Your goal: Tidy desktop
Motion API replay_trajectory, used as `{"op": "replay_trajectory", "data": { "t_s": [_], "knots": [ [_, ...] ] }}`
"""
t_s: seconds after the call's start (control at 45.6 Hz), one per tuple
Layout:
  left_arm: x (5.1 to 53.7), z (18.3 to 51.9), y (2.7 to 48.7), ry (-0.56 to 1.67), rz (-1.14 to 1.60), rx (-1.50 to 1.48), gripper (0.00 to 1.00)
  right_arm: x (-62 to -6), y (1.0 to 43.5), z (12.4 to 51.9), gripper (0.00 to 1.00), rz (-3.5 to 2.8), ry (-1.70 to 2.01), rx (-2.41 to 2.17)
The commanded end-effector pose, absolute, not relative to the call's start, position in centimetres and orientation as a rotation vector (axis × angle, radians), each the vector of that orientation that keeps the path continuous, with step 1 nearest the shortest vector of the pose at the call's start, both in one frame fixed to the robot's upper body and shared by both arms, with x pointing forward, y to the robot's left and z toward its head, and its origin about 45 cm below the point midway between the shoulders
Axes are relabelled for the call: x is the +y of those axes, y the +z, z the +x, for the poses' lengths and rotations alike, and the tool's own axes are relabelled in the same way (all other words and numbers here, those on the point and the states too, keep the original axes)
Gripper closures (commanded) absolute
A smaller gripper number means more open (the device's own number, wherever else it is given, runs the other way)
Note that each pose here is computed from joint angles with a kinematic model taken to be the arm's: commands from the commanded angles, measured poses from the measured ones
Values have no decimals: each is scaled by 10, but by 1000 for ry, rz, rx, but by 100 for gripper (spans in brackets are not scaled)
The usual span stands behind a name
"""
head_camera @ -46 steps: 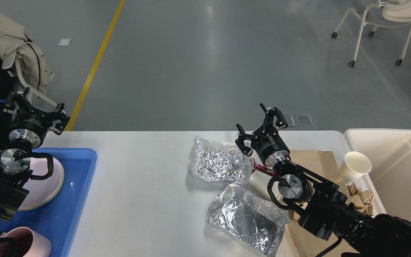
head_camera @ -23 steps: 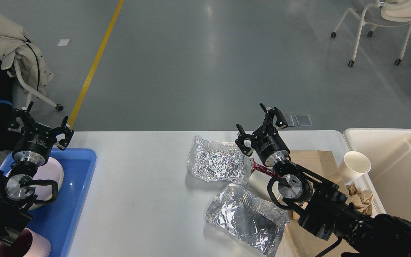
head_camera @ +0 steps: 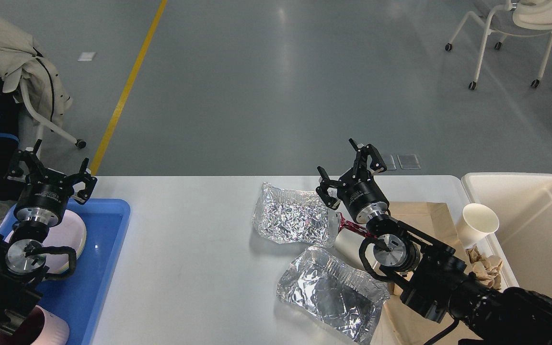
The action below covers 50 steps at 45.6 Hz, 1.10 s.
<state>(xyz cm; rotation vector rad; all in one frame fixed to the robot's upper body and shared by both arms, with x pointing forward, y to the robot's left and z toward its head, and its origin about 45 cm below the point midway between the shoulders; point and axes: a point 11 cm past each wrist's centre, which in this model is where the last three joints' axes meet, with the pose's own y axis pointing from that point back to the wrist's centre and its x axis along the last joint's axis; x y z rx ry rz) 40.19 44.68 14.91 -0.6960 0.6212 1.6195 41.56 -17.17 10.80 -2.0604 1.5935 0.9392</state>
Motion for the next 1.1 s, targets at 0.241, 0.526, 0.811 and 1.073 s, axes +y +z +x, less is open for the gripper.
{"op": "replay_trajectory", "data": {
  "t_s": [0.241,0.526,0.811,1.073],
  "knots": [
    [446,402,149,1619,-705,623,2,-172,108,416,0,-2061,939,1593],
    [446,402,149,1618,-706,623,2,-172,108,416,0,-2061,939,1593],
    [446,402,149,1619,-705,623,2,-174,107,417,0,-2058,936,1615],
    [446,402,149,1619,-705,623,2,-163,155,452,0,-2076,827,1562]
  ]
}}
